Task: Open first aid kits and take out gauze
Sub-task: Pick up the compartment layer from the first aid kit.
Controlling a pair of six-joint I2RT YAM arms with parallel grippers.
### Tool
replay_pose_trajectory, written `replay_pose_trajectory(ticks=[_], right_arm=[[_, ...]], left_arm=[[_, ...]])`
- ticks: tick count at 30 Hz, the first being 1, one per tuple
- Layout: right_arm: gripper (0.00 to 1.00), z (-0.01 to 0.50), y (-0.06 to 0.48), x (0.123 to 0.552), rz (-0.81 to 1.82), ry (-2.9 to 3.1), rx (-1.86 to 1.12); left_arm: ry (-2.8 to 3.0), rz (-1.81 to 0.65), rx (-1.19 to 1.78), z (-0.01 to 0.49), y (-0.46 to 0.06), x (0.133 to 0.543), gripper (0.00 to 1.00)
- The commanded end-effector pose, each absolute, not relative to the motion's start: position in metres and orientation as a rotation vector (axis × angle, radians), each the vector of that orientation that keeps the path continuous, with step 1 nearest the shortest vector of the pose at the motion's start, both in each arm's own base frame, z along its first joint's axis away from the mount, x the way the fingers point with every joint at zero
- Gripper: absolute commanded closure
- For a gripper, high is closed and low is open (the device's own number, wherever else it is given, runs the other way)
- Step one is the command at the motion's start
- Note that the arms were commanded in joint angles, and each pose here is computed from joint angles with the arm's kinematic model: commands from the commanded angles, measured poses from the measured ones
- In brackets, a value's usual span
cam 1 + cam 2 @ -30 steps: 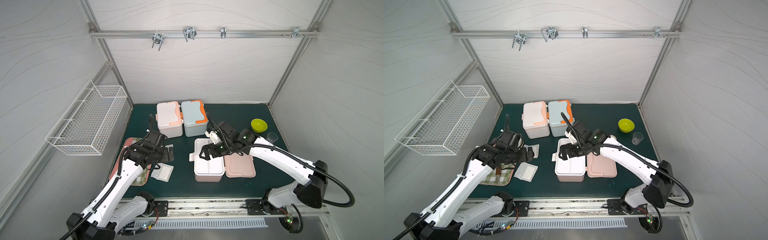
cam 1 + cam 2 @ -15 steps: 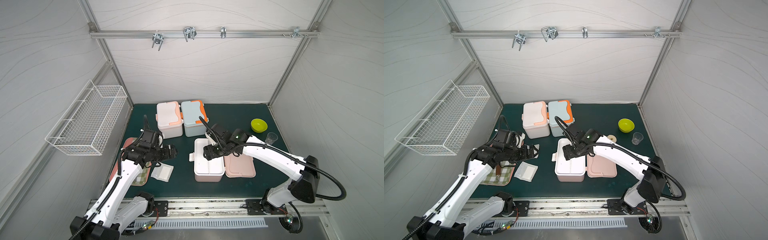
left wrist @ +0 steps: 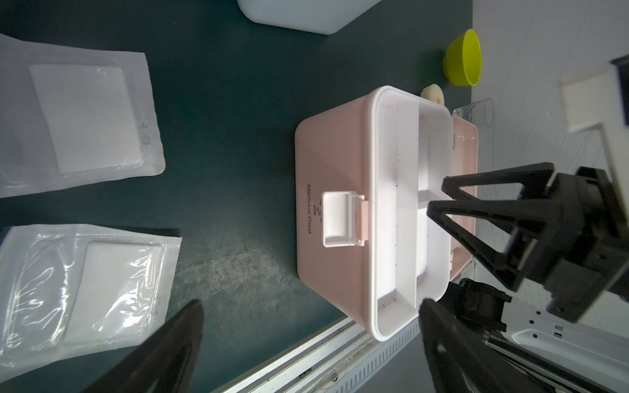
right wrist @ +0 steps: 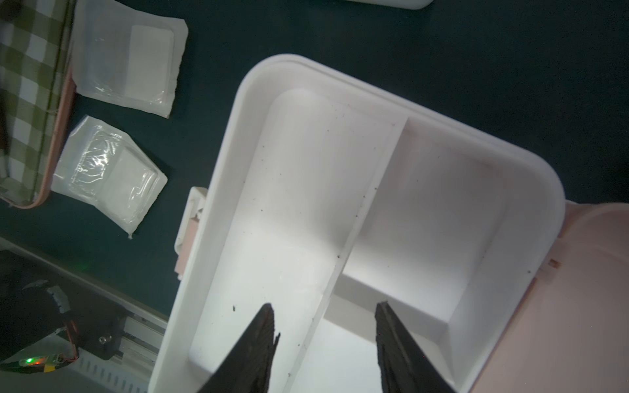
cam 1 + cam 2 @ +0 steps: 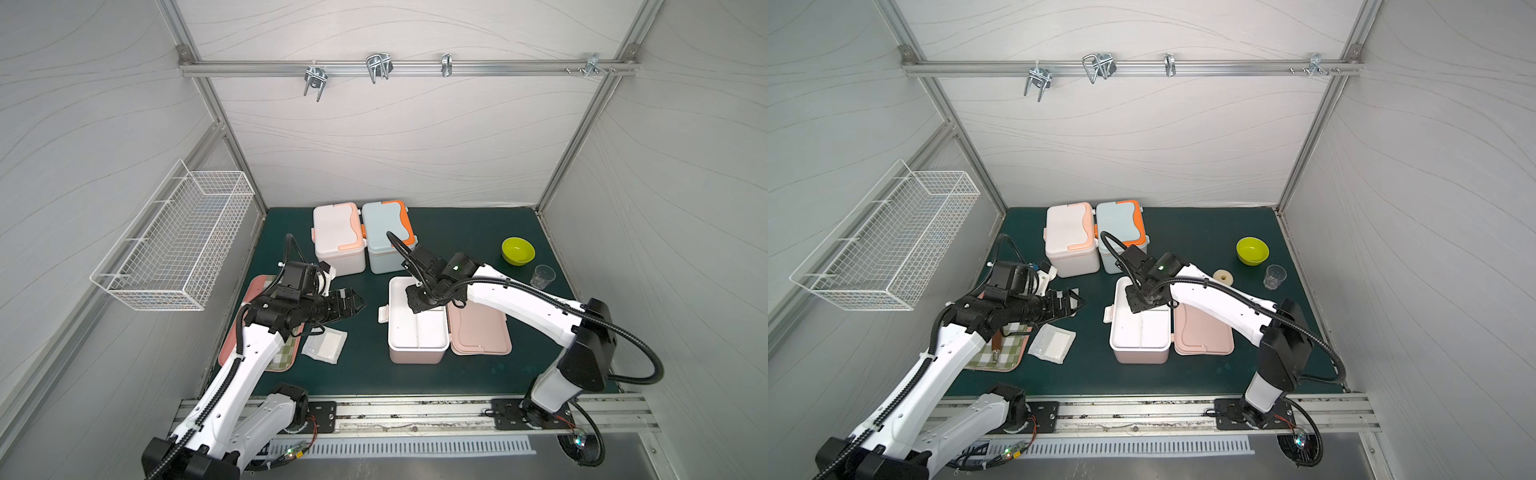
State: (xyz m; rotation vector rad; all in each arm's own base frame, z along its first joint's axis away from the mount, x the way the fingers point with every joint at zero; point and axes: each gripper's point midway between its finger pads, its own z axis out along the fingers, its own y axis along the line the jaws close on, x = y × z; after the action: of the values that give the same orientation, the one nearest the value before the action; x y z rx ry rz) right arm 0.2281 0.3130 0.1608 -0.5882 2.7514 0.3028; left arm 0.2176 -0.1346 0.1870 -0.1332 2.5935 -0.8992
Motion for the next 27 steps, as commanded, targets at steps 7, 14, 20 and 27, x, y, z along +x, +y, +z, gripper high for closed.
replay_pose_trajectory(ticks=[7, 14, 20, 27], right_arm=[[0.68, 0.136, 0.303, 0.255, 0.062, 2.806, -0.409], [0.69, 0.124, 0.298, 0.258, -0.008, 2.813, -0.358], [0.77, 0.114, 0.298, 0.258, -0.038, 2.832, -0.328], [0.9, 0.114, 0.295, 0.257, -0.11, 2.818, -0.31]], left_arm=[[2.531, -0.973, -0.061, 0.198, -0.144, 0.221, 0.01], [2.53, -0.975, -0.043, 0.198, -0.146, 0.219, 0.01], [2.53, -0.977, -0.018, 0.199, -0.15, 0.216, 0.01], [2.536, -0.978, 0.006, 0.199, -0.153, 0.213, 0.01]])
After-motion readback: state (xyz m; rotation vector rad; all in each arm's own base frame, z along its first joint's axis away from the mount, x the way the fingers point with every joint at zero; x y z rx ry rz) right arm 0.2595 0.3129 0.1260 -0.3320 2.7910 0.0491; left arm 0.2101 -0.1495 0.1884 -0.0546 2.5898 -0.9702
